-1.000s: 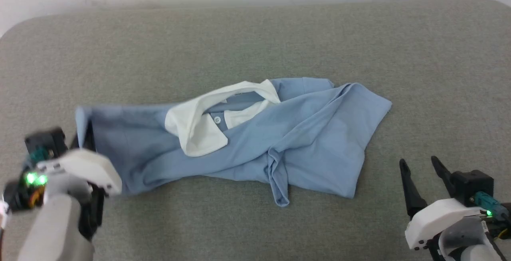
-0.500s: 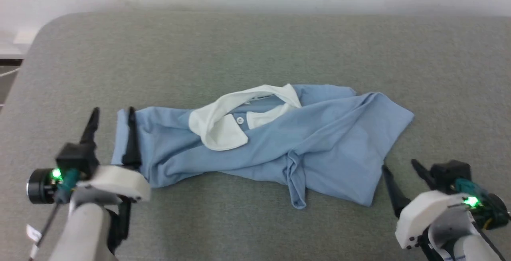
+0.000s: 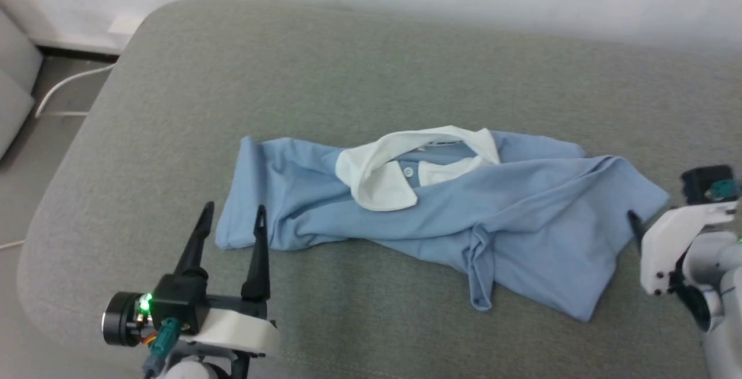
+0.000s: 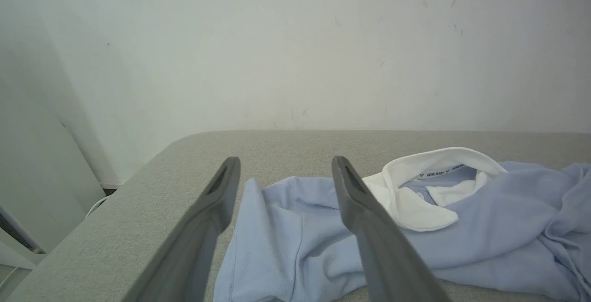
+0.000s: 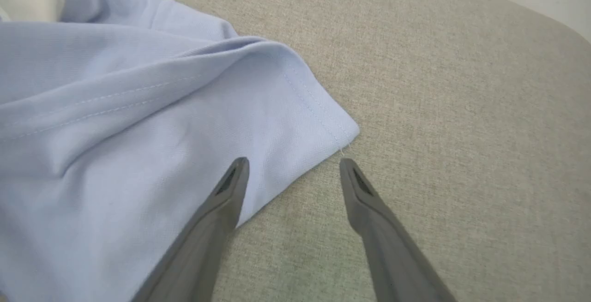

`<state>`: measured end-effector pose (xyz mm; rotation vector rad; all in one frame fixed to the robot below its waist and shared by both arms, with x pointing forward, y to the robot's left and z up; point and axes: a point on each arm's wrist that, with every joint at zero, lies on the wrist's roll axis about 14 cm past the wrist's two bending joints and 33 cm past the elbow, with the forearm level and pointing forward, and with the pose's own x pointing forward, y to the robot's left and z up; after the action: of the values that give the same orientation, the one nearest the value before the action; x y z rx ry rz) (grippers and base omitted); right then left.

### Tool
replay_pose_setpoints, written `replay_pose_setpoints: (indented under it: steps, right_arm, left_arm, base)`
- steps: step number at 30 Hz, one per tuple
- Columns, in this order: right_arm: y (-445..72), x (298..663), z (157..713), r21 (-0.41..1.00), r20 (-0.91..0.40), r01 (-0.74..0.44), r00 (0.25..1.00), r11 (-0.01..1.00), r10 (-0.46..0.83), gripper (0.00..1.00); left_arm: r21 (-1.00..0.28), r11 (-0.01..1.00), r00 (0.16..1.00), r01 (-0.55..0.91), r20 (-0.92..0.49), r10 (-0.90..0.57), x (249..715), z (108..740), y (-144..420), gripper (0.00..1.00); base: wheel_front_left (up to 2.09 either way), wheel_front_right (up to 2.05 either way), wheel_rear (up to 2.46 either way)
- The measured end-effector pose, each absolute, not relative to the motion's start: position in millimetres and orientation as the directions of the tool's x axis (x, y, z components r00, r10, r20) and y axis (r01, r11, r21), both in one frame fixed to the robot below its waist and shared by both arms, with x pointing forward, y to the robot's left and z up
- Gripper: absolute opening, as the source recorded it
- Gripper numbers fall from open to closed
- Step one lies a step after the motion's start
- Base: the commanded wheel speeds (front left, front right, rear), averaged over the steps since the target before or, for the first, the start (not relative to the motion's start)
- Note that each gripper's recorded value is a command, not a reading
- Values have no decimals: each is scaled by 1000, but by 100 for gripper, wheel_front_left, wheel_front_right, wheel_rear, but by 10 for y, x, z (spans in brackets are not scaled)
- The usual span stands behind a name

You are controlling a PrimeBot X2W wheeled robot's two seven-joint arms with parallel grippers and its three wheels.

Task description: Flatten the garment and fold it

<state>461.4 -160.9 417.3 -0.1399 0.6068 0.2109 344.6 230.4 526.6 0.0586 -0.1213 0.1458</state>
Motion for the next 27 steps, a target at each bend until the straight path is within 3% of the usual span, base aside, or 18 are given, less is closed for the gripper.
replay_pose_setpoints:
  steps: [13,14,15,22,27]
  right_arm:
    - [-1642,4929,3680,-102,-695,-225,713,969,92,100]
    - [-1624,4942,3669,-101,-693,-229,715,968,96,12]
    - [-1602,4952,3672,-101,-686,-235,721,967,103,0]
    - [-1271,4972,3952,-69,-557,-299,803,952,212,0]
    - [-638,4831,4577,8,-384,-448,824,894,417,0]
  left_arm:
    - [47,976,975,-212,72,208,3310,5118,2441,100]
    - [49,976,975,-213,69,210,3308,5107,2447,100]
    - [49,975,975,-217,67,214,3307,5101,2457,100]
    - [40,978,975,-207,90,203,3317,5160,2449,100]
    - [24,981,974,-194,127,189,3293,5264,2418,100]
  base:
    - [0,0,0]
    - [0,0,0]
    - [0,0,0]
    - [0,0,0]
    - [0,0,0]
